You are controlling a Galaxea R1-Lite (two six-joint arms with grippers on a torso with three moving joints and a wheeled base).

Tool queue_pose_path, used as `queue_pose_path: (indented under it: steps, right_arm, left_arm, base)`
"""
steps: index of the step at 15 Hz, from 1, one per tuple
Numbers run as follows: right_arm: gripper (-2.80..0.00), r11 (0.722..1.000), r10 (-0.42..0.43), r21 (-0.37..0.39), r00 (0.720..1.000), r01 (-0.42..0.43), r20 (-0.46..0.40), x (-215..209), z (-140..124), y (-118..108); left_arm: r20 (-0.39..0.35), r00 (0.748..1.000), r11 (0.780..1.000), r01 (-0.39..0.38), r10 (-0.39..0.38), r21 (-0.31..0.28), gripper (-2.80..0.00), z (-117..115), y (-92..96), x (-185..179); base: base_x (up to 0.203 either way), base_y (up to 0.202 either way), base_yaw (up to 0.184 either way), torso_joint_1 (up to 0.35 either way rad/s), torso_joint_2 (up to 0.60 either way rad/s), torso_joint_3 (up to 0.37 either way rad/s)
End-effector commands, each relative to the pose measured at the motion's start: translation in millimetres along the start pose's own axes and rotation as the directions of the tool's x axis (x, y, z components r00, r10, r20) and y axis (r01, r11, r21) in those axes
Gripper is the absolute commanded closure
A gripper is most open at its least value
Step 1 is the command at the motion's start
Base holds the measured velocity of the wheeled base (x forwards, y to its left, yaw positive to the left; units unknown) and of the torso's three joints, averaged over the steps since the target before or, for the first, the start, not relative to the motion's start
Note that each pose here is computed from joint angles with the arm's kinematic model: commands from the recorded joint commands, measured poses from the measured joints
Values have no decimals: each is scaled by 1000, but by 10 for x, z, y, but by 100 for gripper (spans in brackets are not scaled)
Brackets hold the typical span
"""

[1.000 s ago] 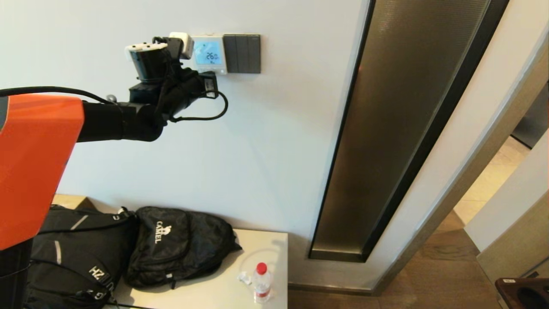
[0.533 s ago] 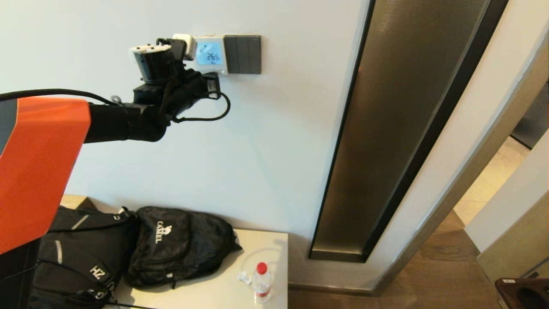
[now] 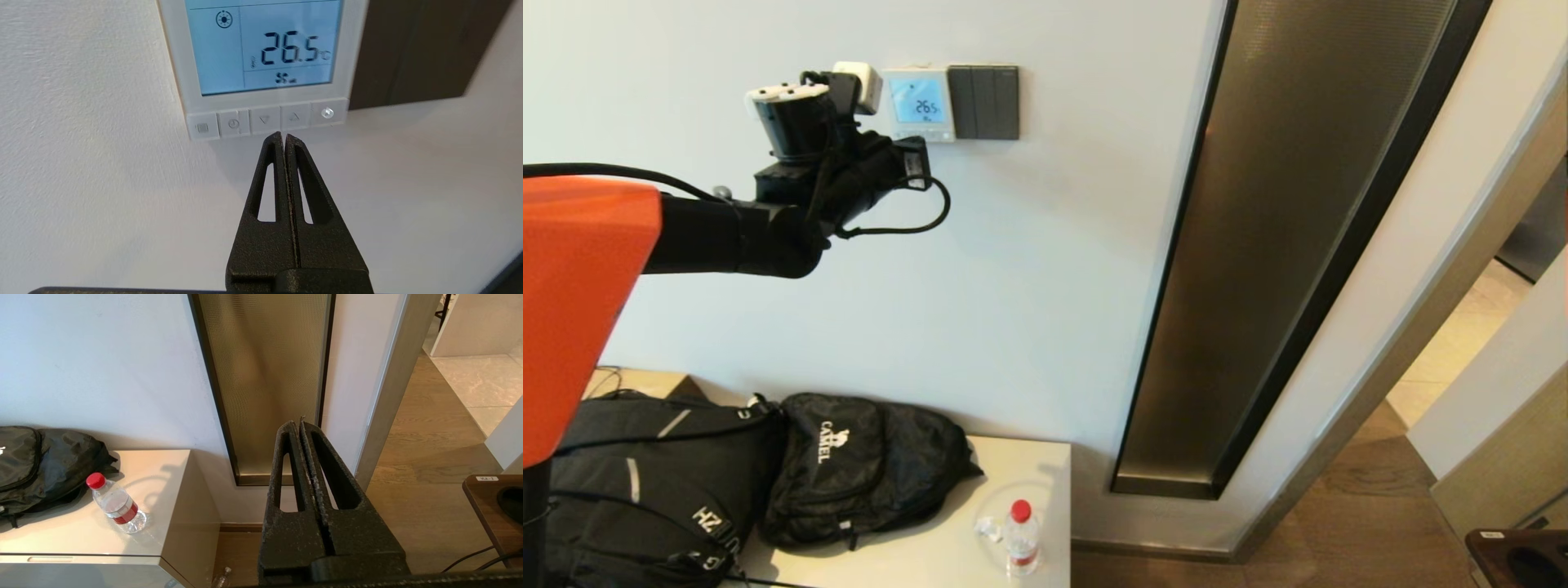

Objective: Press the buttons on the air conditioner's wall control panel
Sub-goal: Press the temperature increase button, then turn off the central air conditioner

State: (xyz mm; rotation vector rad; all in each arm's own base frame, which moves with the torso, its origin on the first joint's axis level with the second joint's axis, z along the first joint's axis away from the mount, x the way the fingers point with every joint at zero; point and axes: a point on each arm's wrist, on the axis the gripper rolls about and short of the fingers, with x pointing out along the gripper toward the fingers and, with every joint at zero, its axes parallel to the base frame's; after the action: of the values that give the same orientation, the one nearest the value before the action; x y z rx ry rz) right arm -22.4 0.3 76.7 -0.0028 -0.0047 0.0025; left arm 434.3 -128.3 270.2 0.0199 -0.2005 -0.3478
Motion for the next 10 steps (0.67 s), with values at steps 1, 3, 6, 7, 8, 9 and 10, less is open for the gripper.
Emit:
queue_pose_path:
  steps: [1,3,6,7,8,9,10]
  right_arm:
    - [0,1000,1,0,1000,-1,-2,1,-4,0]
    - [0,1000,1,0,1000,-1,-2,1,-4,0]
    - [0,1000,4,0,1000,-4,0,0,-4,1]
    - [0,1000,4,0,1000,-4,0,0,-4,1]
    - [0,1000,4,0,1000,-4,-1,1,-4,1]
    - [0,1000,4,0,1000,-4,0,0,-4,1]
    - [0,1000,4,0,1000,-4,-2,1,-4,1]
  left_arm:
    - [19,1000,1000,0,-1,2,0,174,-11,-268]
    - [23,1000,1000,-6,6,5,0,221,12,-533]
    - [11,1000,1000,-28,28,9,0,218,70,-1020]
    - [3,999,999,-39,39,11,0,201,88,-1221]
    - [0,999,999,-50,50,12,0,205,102,-1431]
    - [1,998,998,-62,62,14,0,230,108,-1668]
    - [-6,997,997,-70,70,14,0,240,96,-1916]
  base:
    - [0,0,0,0,0,0]
    - [0,0,0,0,0,0]
    - [0,0,0,0,0,0]
    - [0,0,0,0,0,0]
    - [0,0,0,0,0,0]
    - [0,0,0,0,0,0]
    - [0,0,0,0,0,0]
